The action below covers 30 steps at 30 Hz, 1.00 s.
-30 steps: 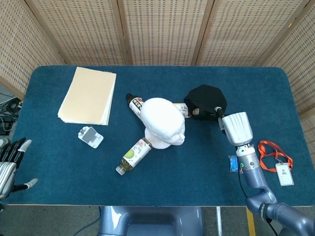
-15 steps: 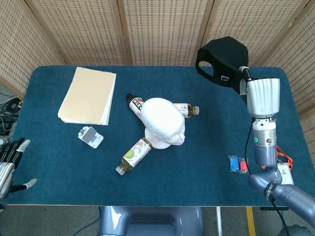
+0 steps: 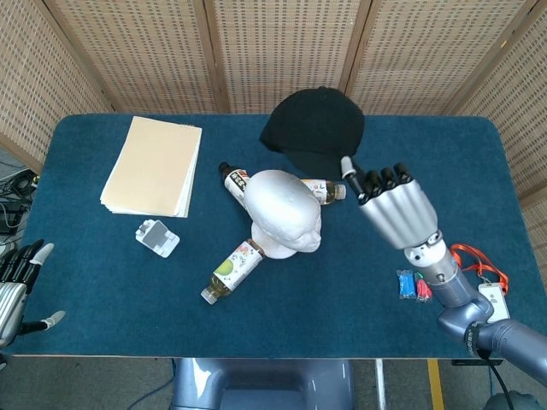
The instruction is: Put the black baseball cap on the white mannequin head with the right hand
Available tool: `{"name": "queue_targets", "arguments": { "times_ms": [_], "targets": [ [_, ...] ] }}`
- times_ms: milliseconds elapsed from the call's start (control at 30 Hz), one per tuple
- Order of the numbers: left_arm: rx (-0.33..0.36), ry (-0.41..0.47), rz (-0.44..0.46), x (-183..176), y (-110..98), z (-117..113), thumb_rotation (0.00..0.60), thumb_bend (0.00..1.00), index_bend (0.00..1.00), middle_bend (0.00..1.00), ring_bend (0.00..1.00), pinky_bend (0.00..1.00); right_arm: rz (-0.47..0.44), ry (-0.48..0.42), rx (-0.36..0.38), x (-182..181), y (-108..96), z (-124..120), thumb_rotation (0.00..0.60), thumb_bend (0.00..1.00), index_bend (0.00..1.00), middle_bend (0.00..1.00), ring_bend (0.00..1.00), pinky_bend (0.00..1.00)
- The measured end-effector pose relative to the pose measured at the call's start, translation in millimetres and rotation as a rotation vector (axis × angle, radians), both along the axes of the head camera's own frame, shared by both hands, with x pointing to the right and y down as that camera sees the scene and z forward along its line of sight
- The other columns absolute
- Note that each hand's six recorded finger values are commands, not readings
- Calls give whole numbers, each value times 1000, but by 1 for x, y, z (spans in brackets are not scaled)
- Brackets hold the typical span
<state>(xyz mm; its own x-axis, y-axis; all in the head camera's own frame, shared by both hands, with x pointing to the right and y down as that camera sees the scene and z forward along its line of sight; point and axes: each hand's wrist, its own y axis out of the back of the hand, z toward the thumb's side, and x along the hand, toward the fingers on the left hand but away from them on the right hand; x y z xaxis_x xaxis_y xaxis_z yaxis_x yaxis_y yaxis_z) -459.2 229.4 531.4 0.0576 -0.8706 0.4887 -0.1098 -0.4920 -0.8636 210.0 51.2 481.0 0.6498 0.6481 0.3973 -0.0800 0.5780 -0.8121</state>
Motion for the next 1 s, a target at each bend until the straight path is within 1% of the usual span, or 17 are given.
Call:
{"name": "queue_targets", "arguments": {
  "times_ms": [67,133,167,333,467,567,767,933,1000],
  "targets": [
    [-1,0,0,0,0,0,600,0,0,0,0,0,-70,42,56,-11,12,1,600,828,684,1000,1000,1000],
    [0,-1,1,0,0,0,600,0,0,0,0,0,-112,72,95,-19,20,3,600,828,680,1000,1000,1000],
    [1,-1,1,0,0,0,600,0,0,0,0,0,-121,76,103,-22,22,4,600,828,678,1000,1000,1000],
    [0,-2,2,0,0,0,600,0,0,0,0,0,-138,74,100,-34,25,9,600,828,670,1000,1000,1000],
    [-3,-4,4,0,0,1,600,0,0,0,0,0,-154,91,104,-43,26,13,600,827,666,1000,1000,1000],
    [-4,-5,4,1,0,2,600,0,0,0,0,0,-165,121,108,-52,27,18,600,826,664,1000,1000,1000],
    [-12,-8,5,1,0,4,600,0,0,0,0,0,-197,214,127,-67,32,36,600,826,662,1000,1000,1000],
    [-7,-6,2,1,0,3,600,0,0,0,0,0,-224,251,130,-71,42,46,600,825,664,1000,1000,1000],
    [-6,-4,-1,0,0,2,600,0,0,0,0,0,-221,249,125,-68,44,47,600,826,664,1000,1000,1000]
  ]
}}
